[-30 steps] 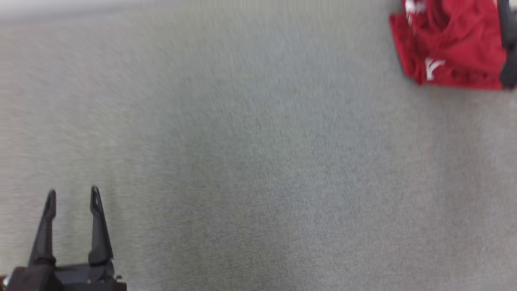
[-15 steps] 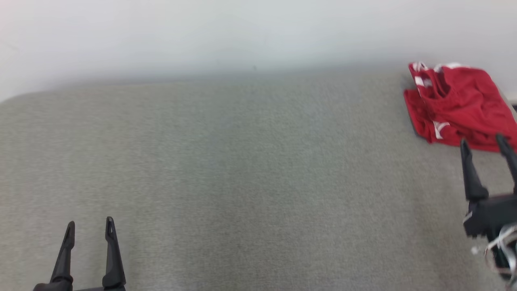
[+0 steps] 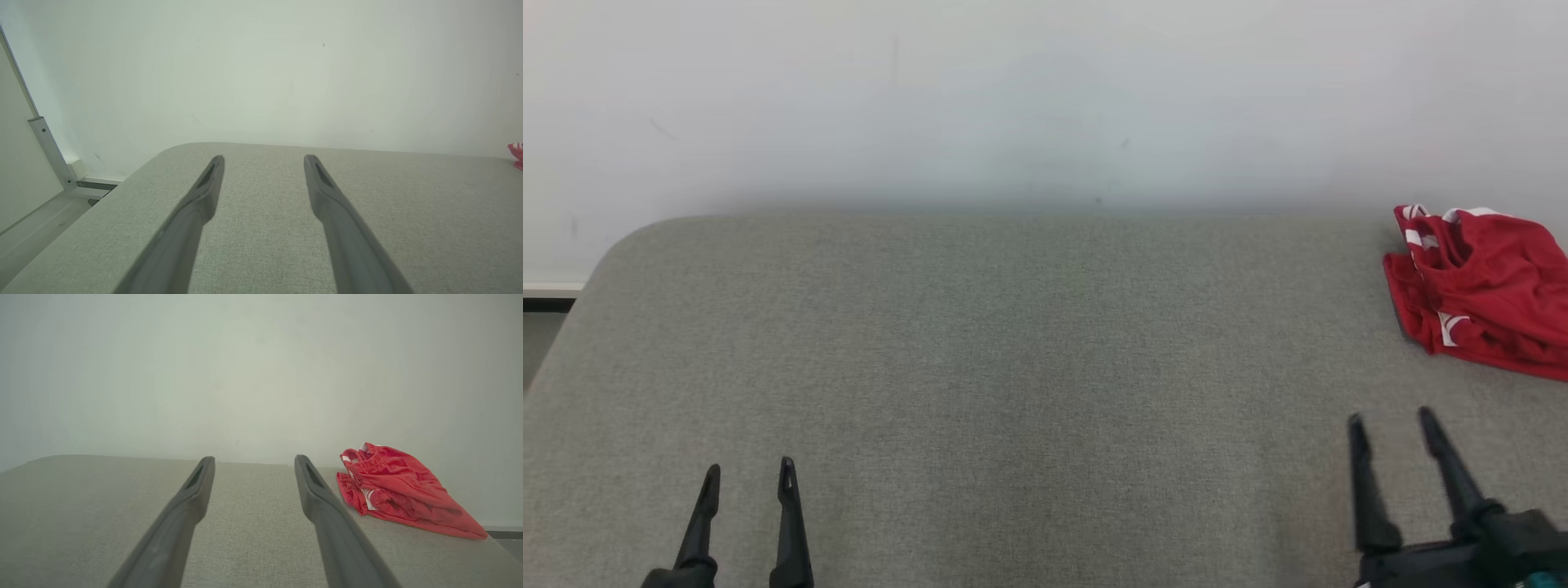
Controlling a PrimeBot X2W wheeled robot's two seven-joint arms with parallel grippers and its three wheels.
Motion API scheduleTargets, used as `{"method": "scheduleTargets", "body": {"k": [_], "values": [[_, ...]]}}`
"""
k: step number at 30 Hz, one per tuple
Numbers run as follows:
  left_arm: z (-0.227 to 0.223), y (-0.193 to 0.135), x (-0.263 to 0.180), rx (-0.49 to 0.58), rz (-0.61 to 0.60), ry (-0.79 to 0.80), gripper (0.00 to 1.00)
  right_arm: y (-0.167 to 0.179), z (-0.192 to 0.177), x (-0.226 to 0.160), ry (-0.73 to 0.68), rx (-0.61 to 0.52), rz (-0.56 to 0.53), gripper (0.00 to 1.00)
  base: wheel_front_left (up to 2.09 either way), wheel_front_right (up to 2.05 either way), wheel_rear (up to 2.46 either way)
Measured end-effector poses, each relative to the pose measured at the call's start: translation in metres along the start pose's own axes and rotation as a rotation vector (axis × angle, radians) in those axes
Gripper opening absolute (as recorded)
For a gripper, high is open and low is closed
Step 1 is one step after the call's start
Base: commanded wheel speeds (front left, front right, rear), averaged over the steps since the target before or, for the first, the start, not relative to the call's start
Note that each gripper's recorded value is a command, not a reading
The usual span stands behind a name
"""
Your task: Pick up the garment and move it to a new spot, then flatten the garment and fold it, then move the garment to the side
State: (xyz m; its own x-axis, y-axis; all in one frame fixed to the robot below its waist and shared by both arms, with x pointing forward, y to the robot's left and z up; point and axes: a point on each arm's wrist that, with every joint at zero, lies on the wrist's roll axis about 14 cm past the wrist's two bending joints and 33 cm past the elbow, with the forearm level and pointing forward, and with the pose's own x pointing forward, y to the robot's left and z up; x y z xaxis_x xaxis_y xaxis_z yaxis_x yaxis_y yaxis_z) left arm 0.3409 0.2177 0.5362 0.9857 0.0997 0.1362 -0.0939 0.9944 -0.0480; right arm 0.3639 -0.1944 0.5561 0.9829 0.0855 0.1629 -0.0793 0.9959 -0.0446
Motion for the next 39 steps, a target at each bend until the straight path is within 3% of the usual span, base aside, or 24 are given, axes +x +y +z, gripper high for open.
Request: {"method": "scheduleTargets", "body": {"k": [6,13,21,39], "values": [[-0.004,0.003,-0.004,0.008,0.006,0.016,1.00,0.021,-0.014,-0.009,0.022,-0.019,0.040,1.00,0.00,0.00,0.00],[-0.009,0.006,-0.011,0.094,-0.012,0.050,1.00,0.028,-0.023,-0.018,0.045,-0.073,0.052,1.00,0.00,0.00,0.00],[0.001,0.004,-0.014,0.082,-0.019,0.028,1.00,0.034,-0.023,-0.021,0.061,-0.087,0.065,1.00,0.00,0.00,0.00],[0.002,-0.007,-0.011,0.062,-0.053,0.037,1.00,0.013,-0.022,-0.026,0.062,0.046,-0.018,1.00,0.00,0.00,0.00]]}}
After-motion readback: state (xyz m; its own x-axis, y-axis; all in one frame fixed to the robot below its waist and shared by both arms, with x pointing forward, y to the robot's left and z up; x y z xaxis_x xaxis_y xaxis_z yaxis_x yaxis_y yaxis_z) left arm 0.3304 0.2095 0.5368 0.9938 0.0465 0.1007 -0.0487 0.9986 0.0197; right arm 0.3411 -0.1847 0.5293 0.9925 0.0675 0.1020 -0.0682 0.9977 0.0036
